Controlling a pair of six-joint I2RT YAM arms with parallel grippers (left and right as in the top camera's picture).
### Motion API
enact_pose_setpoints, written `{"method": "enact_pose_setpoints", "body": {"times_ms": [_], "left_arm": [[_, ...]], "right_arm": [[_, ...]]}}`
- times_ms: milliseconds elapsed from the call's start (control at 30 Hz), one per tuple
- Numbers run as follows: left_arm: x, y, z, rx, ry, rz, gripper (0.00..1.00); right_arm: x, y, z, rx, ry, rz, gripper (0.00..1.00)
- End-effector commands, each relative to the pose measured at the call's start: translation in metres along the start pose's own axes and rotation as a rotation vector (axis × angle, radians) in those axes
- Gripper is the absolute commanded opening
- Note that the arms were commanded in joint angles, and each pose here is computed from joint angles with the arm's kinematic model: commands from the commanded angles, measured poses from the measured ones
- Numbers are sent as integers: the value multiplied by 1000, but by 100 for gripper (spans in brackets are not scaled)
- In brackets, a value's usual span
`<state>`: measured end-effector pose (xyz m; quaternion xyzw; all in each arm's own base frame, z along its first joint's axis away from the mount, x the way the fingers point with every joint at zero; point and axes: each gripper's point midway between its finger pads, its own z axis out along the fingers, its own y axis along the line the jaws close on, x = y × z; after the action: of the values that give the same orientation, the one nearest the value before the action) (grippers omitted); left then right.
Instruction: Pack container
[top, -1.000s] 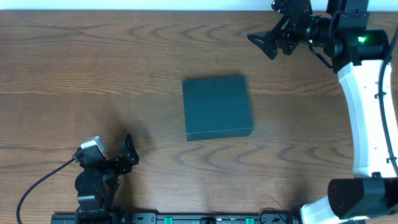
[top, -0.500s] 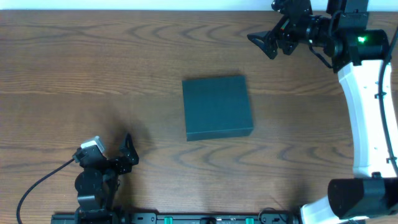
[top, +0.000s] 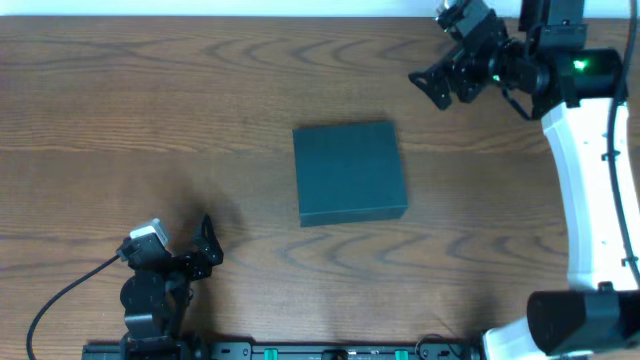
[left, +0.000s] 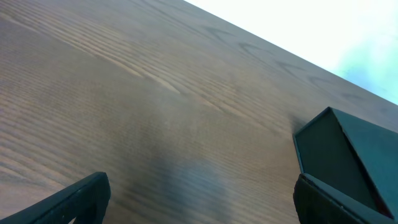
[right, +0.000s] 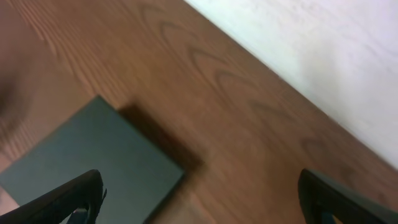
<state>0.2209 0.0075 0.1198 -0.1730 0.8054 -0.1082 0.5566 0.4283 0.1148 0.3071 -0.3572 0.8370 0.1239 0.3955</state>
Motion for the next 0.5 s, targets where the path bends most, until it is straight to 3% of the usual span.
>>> {"method": "enact_pose_setpoints", "body": {"times_ms": [0,233,467], "left_arm": [[5,6,3,-19,3,-7,95],[5,6,3,-19,3,-7,95],[5,6,3,-19,3,-7,95]], "right_arm": [[-19,25,-35,49,-49,-131,99],[-3,61,-60,108,-177,-289,99],[90,97,-60,159,-207,-291,99]]}}
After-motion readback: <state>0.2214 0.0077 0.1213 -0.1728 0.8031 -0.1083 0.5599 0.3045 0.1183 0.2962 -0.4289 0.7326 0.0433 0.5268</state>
